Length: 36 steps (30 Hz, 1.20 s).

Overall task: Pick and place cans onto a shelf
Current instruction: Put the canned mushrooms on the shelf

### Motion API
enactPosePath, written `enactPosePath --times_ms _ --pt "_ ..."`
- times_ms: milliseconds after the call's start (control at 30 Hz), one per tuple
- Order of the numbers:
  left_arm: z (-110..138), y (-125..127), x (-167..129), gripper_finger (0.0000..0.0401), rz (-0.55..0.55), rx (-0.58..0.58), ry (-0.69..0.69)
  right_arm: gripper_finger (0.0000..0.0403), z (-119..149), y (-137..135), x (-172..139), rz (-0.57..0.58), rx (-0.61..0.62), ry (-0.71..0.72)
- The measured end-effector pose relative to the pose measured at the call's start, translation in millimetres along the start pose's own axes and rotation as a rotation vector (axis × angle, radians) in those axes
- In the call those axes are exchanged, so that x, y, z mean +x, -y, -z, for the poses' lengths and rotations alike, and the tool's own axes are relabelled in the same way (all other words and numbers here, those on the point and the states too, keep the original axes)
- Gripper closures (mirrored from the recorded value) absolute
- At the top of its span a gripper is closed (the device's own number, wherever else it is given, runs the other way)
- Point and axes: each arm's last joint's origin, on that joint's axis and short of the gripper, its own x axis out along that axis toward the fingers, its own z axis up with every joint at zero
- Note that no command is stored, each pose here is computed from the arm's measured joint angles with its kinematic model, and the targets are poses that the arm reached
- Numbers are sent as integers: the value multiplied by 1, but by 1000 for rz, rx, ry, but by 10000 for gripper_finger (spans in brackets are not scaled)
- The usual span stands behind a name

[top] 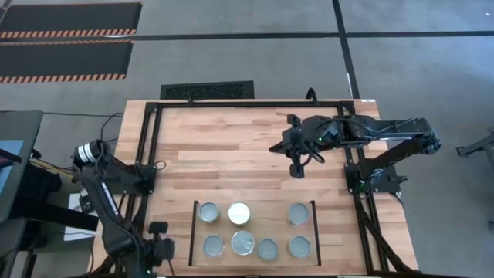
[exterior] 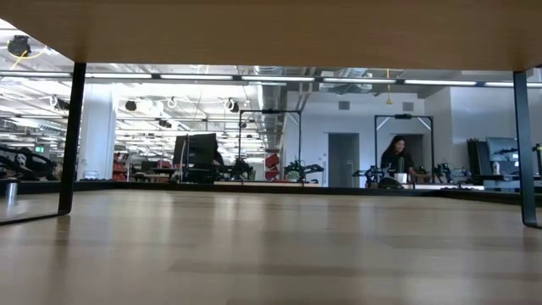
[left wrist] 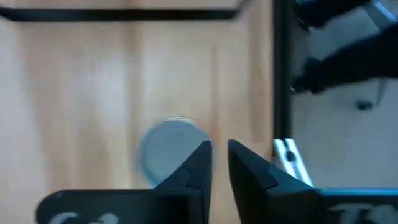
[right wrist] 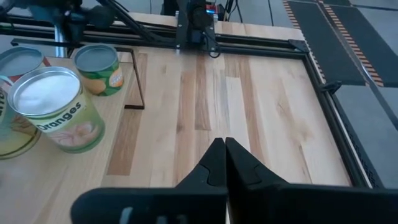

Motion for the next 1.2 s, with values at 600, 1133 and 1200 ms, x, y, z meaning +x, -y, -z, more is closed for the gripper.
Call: enactPosePath --times_ms 600,1133,1200 --pt "3 16 50 275 -60 -81 -64 397 0 0 0 5 8 0" --pt "7 14 74 308 -152 -183 -126 396 0 0 0 6 9 -1" --pt "6 13 74 307 -154 -185 -130 396 0 0 0 6 9 -1"
